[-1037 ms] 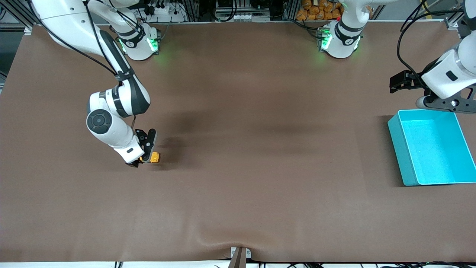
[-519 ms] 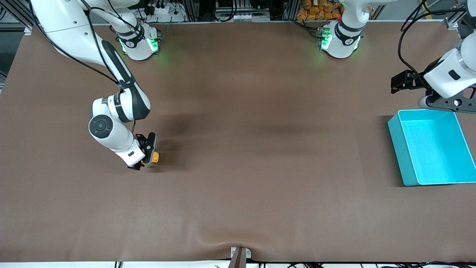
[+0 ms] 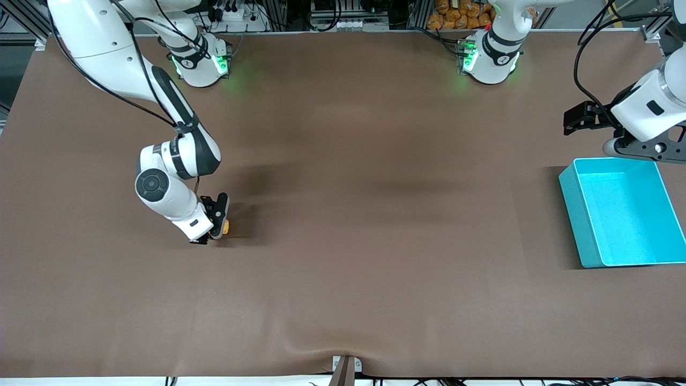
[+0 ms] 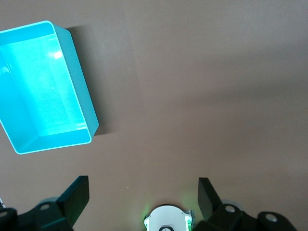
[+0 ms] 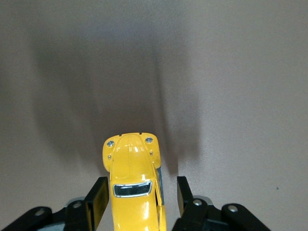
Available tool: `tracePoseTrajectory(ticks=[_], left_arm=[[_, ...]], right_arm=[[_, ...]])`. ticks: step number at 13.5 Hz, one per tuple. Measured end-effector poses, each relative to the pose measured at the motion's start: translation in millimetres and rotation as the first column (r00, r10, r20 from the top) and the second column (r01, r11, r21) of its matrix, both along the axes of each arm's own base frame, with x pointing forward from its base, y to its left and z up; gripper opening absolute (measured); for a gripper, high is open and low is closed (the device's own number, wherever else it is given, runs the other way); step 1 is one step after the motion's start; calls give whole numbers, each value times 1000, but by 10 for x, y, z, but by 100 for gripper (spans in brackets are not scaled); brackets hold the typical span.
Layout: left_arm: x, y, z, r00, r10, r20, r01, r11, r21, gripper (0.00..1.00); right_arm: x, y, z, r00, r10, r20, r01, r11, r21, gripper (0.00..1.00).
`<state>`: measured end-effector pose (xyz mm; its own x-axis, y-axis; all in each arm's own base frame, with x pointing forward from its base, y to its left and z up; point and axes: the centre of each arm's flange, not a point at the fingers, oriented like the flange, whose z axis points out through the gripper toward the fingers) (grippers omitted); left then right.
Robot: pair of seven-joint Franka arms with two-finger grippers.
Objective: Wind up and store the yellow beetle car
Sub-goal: 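Close the right gripper on the yellow car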
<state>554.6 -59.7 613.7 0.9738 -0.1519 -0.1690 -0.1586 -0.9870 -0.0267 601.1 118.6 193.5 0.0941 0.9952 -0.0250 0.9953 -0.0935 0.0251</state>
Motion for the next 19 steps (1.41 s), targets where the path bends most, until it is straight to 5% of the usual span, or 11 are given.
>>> tracePoseTrajectory(ticks=[3, 5, 12, 19], left_arm=[[13, 9, 7, 1000, 2, 10, -2, 1000, -1, 100], [26, 64, 11, 1000, 12, 16, -12, 1000, -1, 100], [190, -2, 57, 990, -4, 138, 6, 1000, -17, 100], [199, -265, 57, 986, -51, 161, 54, 998, -15, 100]], right_arm=[[-1, 4, 0, 1000, 1, 0, -1, 1000, 0, 62], [-3, 13, 6, 1000, 3, 1, -3, 1000, 1, 43], [-3, 10, 3, 1000, 3, 0, -3, 1000, 0, 43], [4, -77, -6, 1000, 7, -7, -7, 1000, -9, 43]])
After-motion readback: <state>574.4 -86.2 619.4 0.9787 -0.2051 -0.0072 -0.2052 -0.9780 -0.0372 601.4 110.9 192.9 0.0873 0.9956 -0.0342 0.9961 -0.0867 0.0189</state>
